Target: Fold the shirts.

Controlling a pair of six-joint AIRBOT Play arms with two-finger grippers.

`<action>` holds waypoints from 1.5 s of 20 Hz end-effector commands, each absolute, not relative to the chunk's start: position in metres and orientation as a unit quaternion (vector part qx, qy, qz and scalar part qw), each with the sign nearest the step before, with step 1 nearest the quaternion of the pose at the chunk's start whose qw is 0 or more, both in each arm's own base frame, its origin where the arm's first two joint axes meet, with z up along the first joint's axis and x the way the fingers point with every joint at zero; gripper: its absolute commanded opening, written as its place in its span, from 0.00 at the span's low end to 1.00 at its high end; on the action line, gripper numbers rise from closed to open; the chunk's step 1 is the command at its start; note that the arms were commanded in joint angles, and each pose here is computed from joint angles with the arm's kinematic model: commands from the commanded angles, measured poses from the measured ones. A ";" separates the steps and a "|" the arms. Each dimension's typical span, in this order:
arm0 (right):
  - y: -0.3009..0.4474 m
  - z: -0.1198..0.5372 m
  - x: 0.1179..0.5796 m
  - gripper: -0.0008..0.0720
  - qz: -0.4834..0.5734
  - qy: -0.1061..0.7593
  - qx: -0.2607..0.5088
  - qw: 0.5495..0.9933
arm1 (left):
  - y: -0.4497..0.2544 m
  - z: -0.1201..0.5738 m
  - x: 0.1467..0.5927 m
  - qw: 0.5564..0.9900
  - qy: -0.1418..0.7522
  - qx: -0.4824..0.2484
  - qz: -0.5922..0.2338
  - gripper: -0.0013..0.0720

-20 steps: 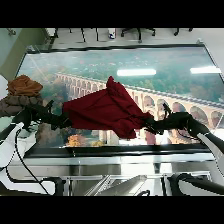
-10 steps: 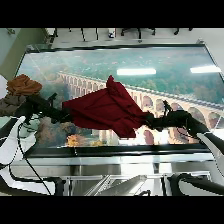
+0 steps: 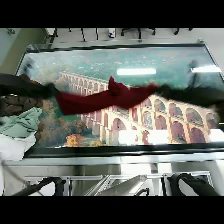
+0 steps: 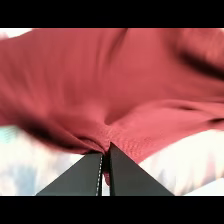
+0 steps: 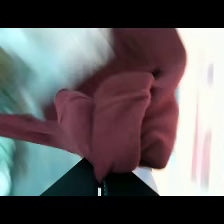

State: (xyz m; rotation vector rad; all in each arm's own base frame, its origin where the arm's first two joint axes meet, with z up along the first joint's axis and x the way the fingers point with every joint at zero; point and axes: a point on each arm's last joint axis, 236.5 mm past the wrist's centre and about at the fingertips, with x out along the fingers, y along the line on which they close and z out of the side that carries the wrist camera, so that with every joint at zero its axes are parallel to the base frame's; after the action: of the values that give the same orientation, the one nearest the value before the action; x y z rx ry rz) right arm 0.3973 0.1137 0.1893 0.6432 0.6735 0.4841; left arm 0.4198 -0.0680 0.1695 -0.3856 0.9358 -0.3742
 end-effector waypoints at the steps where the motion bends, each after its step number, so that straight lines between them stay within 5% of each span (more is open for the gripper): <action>1: 0.086 0.409 0.322 0.04 0.245 0.085 0.192 0.946 | -0.063 0.410 0.347 0.965 0.140 -0.145 -0.170 0.04; 5: 0.101 0.555 0.203 0.04 0.226 -0.114 0.061 0.966 | -0.064 0.586 0.166 0.979 -0.161 -0.048 -0.119 0.04; 7: 0.119 0.580 0.161 0.04 0.238 -0.157 0.032 0.958 | -0.073 0.606 0.119 0.973 -0.204 -0.022 -0.106 0.04; 9: 0.126 0.580 0.148 0.04 0.243 -0.161 0.019 0.956 | -0.079 0.596 0.118 0.979 -0.175 -0.008 -0.101 0.04; 15: 0.104 0.496 0.240 0.04 0.257 -0.002 0.079 0.963 | -0.071 0.476 0.251 0.979 0.063 -0.101 -0.167 0.04; 18: 0.094 0.396 0.325 0.04 0.269 0.114 0.154 0.944 | -0.091 0.372 0.335 0.949 0.190 -0.133 -0.212 0.04; 24: 0.087 0.149 0.493 0.04 0.193 0.294 0.250 0.902 | -0.112 0.131 0.500 0.917 0.352 -0.112 -0.149 0.04; 30: 0.078 -0.017 0.561 0.04 0.145 0.407 0.288 0.855 | -0.107 -0.026 0.580 0.866 0.465 -0.134 -0.127 0.04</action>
State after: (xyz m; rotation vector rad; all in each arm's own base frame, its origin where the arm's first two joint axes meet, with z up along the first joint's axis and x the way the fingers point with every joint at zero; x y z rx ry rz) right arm 0.5368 0.0807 0.0553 0.5845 0.7679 0.3511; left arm 0.5504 -0.1036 0.0411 -0.2794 0.8969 -0.2779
